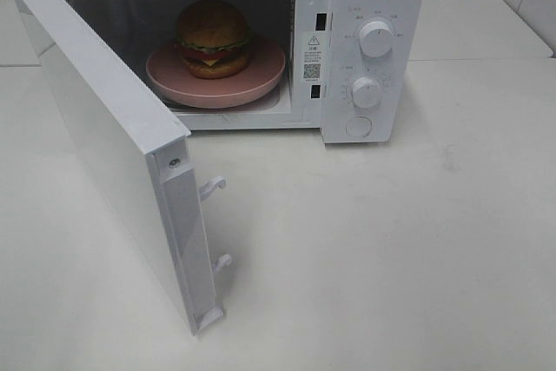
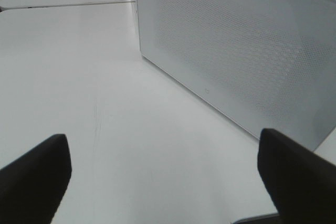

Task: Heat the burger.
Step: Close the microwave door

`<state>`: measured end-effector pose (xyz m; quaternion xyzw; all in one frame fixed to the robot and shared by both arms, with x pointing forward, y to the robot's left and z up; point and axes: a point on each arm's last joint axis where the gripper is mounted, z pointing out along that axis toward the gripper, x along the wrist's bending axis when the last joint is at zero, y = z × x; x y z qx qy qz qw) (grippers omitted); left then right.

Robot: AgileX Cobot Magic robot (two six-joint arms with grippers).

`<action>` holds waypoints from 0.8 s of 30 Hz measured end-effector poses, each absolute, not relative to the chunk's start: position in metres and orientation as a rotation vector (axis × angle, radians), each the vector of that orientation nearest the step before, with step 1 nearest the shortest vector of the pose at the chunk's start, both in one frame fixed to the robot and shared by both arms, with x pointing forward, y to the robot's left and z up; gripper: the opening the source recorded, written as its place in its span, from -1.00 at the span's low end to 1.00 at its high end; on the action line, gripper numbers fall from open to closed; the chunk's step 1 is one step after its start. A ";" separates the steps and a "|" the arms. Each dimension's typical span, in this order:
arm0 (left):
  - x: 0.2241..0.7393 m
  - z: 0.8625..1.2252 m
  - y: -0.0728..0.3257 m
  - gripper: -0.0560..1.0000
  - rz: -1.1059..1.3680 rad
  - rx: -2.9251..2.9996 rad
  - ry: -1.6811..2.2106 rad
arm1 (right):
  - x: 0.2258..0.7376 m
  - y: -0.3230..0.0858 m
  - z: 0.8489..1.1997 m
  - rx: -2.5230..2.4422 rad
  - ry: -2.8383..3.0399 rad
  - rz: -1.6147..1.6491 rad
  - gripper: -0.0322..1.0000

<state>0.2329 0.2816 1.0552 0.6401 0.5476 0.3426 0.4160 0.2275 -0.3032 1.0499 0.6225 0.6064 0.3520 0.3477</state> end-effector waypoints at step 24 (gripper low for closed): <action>0.233 1.055 0.282 0.77 0.860 1.607 1.375 | 0.228 -0.303 1.050 1.613 1.571 0.912 0.54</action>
